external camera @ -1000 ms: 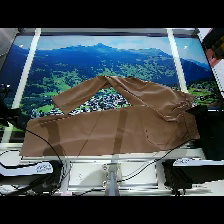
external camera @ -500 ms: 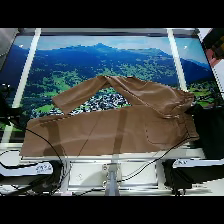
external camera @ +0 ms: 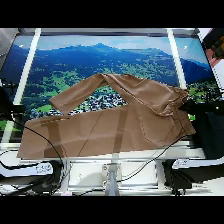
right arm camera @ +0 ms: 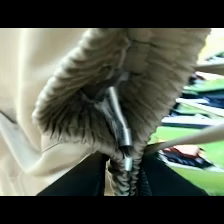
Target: Fold the clothes and pants, and hang the long-sleeved shirts on hangers.
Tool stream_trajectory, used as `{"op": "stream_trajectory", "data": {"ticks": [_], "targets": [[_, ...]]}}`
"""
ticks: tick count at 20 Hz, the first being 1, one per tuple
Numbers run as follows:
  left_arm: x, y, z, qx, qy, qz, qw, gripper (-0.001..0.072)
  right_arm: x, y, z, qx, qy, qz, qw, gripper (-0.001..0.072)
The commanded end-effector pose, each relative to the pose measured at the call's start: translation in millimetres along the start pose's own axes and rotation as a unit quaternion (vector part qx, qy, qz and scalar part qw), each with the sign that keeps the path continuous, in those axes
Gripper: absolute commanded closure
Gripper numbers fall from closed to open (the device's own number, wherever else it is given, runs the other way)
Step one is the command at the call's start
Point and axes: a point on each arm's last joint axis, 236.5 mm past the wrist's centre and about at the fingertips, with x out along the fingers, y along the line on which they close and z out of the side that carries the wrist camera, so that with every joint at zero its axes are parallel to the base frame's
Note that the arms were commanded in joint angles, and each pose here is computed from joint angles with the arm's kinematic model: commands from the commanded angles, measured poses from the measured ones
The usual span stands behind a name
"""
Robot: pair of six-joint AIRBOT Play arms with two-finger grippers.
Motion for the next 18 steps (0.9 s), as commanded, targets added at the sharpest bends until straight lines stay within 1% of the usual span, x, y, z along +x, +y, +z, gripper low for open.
{"op": "stream_trajectory", "data": {"ticks": [1, 2, 3, 5, 7, 10, 11, 12, 15, 18], "targets": [[0, 1, 5, 0.001, -0.011, 0.003, 1.0, 0.0371, 1, 8, 8, -0.027, -0.015, 0.016, 0.999, 0.0505], [-1, 1, 11, 0.002, -0.023, 0.004, 1.0, 0.0371, 1, 7, 10, -0.026, -0.021, 0.014, 0.999, 0.0607], [-1, -4, 20, 0.003, -0.042, -0.004, 0.999, 0.0371, 1, 8, 13, -0.023, -0.026, 0.015, 0.999, 0.0674], [-6, -21, 49, -0.001, -0.103, -0.041, 0.994, 0.0371, 1, 12, 20, -0.019, -0.04, 0.024, 0.999, 0.0674], [-21, -48, 84, -0.015, -0.178, -0.103, 0.978, 0.037, 0, 16, 22, -0.014, -0.044, 0.032, 0.998, 0.0674], [-63, -104, 126, -0.053, -0.27, -0.247, 0.929, 0.0363, 0, 16, 21, -0.014, -0.043, 0.033, 0.998, 0.0674], [-75, -117, 136, -0.064, -0.286, -0.287, 0.912, 0.0342, 0, 16, 21, -0.014, -0.043, 0.033, 0.998, 0.0674], [-80, -125, 139, -0.07, -0.288, -0.31, 0.903, 0.0342, 0, 16, 21, -0.014, -0.044, 0.032, 0.998, 0.0674], [-67, -135, 143, -0.084, -0.264, -0.333, 0.901, 0.0342, 0, 16, 21, -0.015, -0.043, 0.032, 0.998, 0.0674], [-45, -138, 149, -0.155, -0.216, -0.354, 0.897, 0.034, 0, 16, 21, -0.015, -0.043, 0.032, 0.998, 0.0674]]}}
